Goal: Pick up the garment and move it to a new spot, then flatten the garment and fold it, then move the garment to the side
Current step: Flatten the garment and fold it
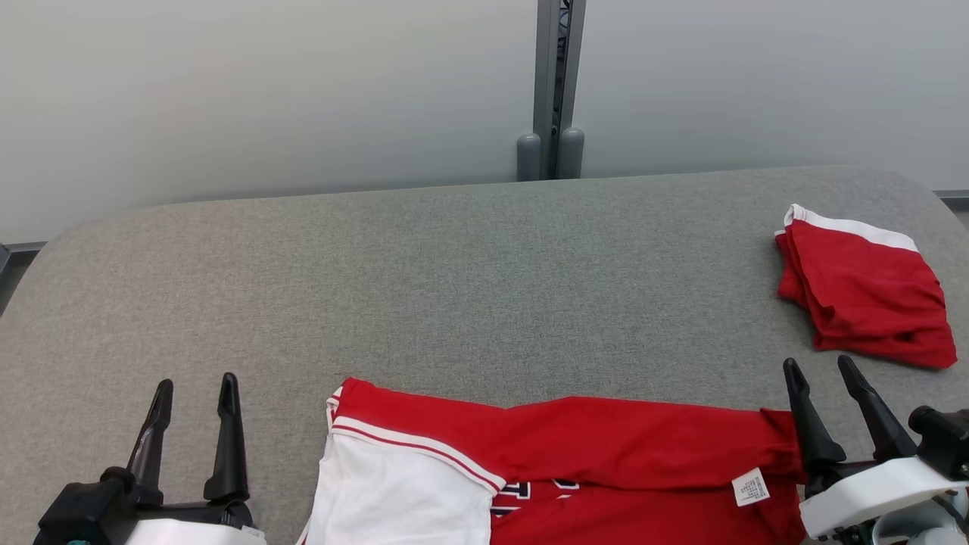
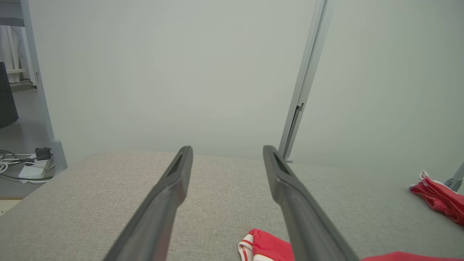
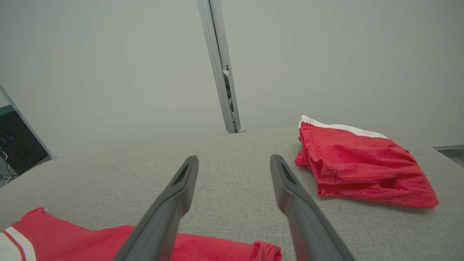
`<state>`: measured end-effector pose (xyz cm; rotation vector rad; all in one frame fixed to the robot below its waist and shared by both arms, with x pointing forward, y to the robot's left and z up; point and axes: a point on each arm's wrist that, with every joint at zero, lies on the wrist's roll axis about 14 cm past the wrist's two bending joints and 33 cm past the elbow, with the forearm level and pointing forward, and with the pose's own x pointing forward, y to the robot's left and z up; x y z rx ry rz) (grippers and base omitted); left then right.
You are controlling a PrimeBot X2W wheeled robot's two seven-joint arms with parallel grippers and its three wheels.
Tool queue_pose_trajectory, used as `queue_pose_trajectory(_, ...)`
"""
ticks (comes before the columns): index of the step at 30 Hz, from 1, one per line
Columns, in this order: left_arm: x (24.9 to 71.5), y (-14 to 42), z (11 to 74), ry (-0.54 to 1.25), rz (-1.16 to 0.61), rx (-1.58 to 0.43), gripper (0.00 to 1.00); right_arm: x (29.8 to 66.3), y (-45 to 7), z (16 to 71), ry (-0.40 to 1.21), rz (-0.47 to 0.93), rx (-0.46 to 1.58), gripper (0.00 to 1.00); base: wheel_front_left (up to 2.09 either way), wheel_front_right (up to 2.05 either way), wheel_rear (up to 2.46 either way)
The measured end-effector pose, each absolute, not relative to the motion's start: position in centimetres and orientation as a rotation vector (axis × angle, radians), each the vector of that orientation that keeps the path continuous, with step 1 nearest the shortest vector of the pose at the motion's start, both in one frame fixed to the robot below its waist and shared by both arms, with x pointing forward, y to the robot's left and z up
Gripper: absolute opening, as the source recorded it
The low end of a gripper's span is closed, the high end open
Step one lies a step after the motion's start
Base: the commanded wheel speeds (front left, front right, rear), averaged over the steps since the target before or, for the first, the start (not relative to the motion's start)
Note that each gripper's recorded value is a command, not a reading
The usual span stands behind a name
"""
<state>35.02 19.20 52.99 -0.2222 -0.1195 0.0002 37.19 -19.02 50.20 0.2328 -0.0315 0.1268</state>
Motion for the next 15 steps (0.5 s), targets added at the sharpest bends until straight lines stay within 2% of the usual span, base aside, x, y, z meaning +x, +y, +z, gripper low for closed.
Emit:
queue_pose_trajectory(6, 35.0, 19.0, 52.5, -0.116, -0.002, -0.224, 1.0, 37.0, -19.6, 47.9, 0.081, 0.104, 0.229, 1.0, 0.0, 0.0, 0.0)
queue_pose_trajectory(15, 34.8, 19.0, 51.3, -0.091, -0.004, -0.224, 1.0, 34.9, -19.1, 41.6, 0.34, 0.077, 0.297, 1.0, 0.0, 0.0, 0.0)
